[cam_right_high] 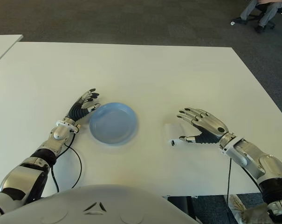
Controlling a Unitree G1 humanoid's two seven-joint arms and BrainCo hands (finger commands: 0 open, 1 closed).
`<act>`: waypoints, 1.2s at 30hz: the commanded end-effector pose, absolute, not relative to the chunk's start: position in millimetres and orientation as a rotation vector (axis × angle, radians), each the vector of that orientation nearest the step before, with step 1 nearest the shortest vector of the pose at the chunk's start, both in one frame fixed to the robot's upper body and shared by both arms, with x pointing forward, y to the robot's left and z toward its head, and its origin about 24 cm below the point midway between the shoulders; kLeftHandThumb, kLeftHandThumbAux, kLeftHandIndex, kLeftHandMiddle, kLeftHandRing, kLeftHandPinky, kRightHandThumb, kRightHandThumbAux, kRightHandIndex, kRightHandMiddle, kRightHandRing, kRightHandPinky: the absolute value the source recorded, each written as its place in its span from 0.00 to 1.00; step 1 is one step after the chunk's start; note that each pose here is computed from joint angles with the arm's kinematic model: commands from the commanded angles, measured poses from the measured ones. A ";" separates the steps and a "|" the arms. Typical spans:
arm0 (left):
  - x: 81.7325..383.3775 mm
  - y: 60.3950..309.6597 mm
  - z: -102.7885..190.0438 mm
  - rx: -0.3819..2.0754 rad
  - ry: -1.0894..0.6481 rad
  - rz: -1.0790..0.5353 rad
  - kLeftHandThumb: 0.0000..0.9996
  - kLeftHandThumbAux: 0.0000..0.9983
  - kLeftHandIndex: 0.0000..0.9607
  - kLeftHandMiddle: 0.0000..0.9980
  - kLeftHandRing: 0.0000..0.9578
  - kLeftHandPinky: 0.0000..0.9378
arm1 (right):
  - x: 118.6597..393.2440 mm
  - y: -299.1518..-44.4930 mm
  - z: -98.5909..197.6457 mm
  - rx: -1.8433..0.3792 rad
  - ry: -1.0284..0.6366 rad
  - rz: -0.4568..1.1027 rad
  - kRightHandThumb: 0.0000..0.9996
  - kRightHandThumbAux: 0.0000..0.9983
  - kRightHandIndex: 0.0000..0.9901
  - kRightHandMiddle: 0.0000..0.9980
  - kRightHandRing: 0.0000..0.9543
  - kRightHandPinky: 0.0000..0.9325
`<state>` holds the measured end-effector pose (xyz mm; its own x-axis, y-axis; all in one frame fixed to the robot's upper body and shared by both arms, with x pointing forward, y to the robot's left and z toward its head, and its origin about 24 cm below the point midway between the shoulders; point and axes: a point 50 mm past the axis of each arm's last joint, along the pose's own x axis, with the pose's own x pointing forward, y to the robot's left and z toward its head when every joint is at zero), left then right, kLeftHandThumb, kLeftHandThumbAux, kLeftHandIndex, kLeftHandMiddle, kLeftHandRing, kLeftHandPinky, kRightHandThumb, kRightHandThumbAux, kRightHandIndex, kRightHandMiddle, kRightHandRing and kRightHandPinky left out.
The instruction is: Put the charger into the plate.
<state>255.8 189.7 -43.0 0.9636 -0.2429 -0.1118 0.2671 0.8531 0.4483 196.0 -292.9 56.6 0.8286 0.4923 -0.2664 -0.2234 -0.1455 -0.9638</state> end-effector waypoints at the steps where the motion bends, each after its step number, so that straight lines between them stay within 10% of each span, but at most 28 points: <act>1: 219.8 191.2 -84.7 0.496 0.312 -0.341 0.00 0.51 0.08 0.21 0.22 0.19 | 193.6 -295.9 55.4 -1.601 -0.204 0.631 0.20 0.14 0.00 0.00 0.00 0.00; 36: 214.8 192.3 -83.6 0.480 0.288 -0.337 0.00 0.51 0.10 0.21 0.21 0.18 | 205.3 -295.2 32.0 -1.615 -0.198 0.630 0.18 0.16 0.00 0.00 0.00 0.00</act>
